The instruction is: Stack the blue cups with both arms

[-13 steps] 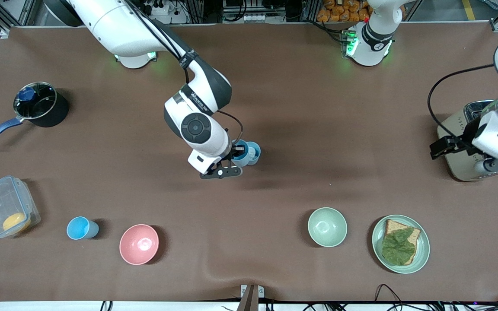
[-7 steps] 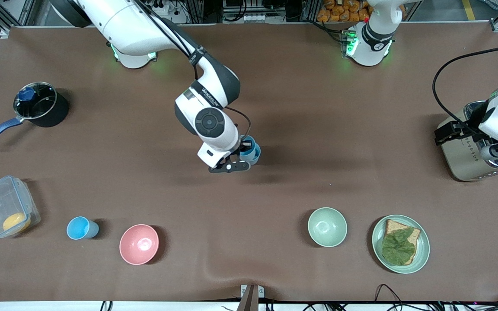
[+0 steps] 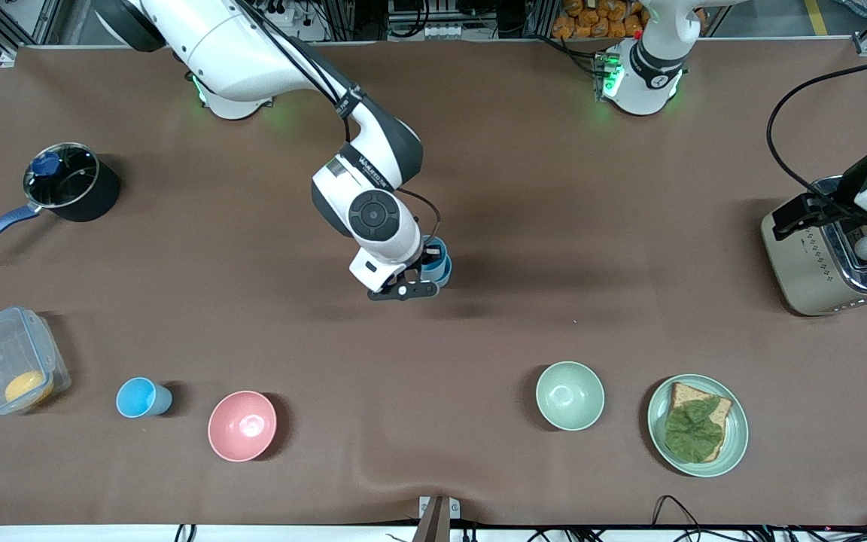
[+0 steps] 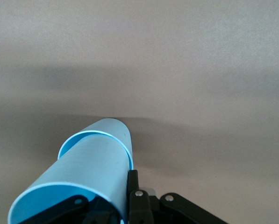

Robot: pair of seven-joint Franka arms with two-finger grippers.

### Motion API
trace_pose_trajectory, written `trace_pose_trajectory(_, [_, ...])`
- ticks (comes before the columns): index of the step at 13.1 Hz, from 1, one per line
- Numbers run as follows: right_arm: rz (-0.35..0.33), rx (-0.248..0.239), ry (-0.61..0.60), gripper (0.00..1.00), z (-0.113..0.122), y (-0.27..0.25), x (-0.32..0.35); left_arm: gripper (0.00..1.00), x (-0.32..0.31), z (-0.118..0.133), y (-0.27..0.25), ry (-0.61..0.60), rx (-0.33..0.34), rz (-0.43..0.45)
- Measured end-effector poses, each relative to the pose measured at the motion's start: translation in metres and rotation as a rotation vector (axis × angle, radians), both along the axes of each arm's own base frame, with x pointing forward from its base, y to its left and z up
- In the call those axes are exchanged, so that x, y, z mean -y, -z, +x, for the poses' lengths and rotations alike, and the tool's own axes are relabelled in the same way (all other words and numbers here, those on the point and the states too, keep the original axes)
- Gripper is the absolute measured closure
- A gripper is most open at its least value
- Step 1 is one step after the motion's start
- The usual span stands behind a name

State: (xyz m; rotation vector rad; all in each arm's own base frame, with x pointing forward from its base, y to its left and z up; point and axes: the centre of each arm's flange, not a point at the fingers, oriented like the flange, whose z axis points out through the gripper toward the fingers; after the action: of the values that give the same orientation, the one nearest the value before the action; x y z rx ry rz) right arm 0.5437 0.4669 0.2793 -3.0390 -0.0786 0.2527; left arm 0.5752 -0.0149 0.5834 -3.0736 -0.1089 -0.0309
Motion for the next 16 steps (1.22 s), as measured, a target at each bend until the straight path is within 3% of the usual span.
trace_pose_trajectory(6, [-0.012,0.007,0.021,0.95,-0.007,0.008,-0.009,0.00,0.009,-0.002,0.004,0.014,-0.014,-0.005])
trace_pose_trajectory(8, [-0.036,0.034,0.000,0.89,-0.006,0.010,-0.009,0.00,0.012,-0.003,0.006,0.016,-0.019,-0.017])
trace_pose_trajectory(13, [-0.031,0.065,0.001,0.34,0.002,-0.002,-0.009,0.00,0.014,-0.003,0.006,0.011,-0.020,-0.048])
trace_pose_trajectory(16, [-0.026,0.094,0.023,0.01,0.014,-0.041,0.001,0.00,0.013,-0.004,0.001,0.010,-0.011,-0.049])
